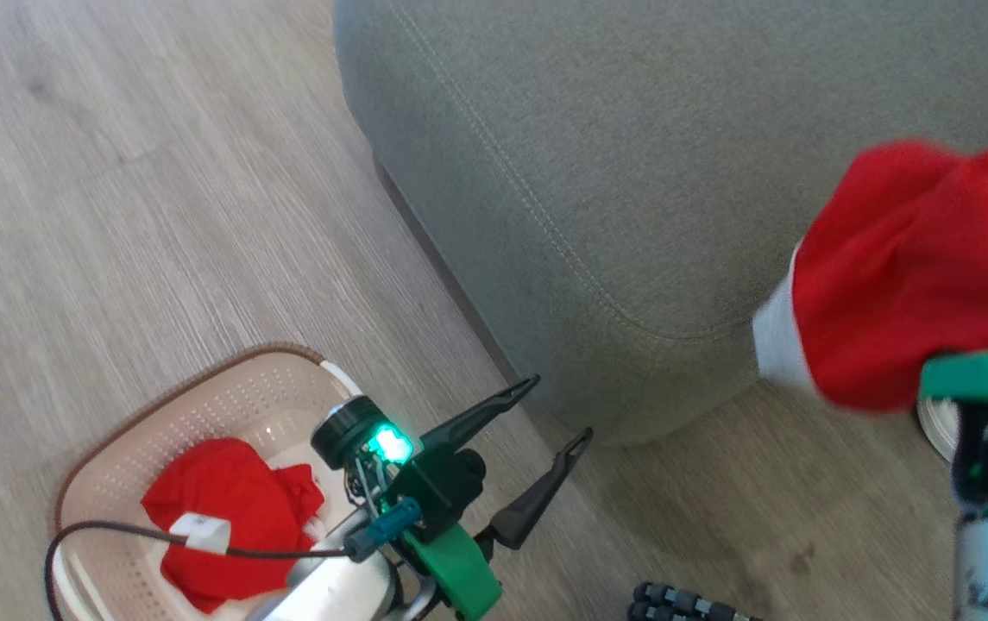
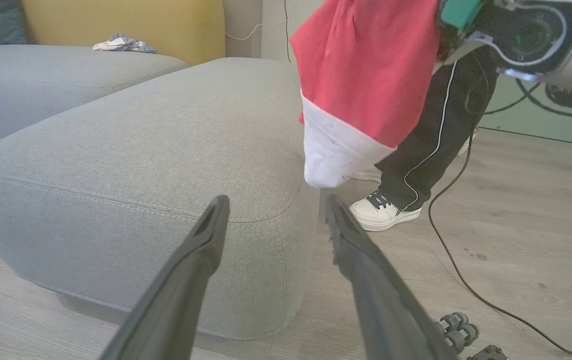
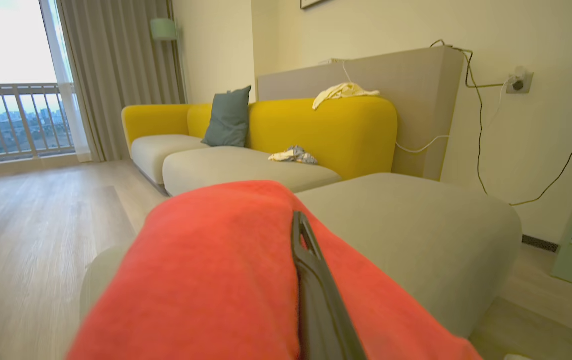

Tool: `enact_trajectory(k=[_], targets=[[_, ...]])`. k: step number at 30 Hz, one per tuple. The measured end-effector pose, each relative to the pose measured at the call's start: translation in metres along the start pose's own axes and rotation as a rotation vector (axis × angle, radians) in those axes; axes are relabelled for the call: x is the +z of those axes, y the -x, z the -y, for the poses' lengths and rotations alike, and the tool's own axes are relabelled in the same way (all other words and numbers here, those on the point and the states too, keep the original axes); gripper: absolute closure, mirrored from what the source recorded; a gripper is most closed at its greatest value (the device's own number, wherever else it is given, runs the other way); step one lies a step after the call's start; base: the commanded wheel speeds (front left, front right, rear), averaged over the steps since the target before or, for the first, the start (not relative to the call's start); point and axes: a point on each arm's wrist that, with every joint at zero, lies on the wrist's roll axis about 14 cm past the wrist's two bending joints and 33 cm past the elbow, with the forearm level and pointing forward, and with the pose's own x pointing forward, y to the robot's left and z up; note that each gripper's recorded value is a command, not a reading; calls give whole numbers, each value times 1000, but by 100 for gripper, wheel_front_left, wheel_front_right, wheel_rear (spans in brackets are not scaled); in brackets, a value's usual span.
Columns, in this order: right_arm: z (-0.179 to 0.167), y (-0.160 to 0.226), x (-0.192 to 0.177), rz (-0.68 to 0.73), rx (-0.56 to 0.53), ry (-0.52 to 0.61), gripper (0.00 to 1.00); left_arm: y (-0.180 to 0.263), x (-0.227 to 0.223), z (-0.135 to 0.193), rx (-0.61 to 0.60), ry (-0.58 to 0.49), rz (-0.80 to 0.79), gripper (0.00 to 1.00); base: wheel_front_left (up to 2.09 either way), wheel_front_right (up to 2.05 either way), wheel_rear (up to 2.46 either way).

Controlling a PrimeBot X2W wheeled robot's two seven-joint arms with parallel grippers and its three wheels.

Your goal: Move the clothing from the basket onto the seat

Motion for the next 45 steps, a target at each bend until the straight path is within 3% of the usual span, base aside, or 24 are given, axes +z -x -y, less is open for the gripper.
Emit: enact_trajectory(k=[8,11,18,25,31,37,45], targets=[[5,-60,45,147,-9,7,100,9,-22,-17,3,17,-27,0,0,0,0],[5,-93,45,147,9,92,100,11,-29,-38,14,17,-20,0,0,0,0],[-20,-155,47,188,44,135,100,20,-49,-72,45,40,-16,0,0,0,0],[-25,-202,7,92,47,226,100,36,-73,-97,73,29,-47,0,0,0,0],[-52,-240,-27,29,82,238,100,53,-91,-117,118,38,-74,0,0,0,0],[-71,-259,-61,-39,102,260,100,68,-106,-125,152,51,-104,0,0,0,0],[-79,-281,-103,-112,44,226,100,82,-122,-138,195,75,-125,0,0,0,0]])
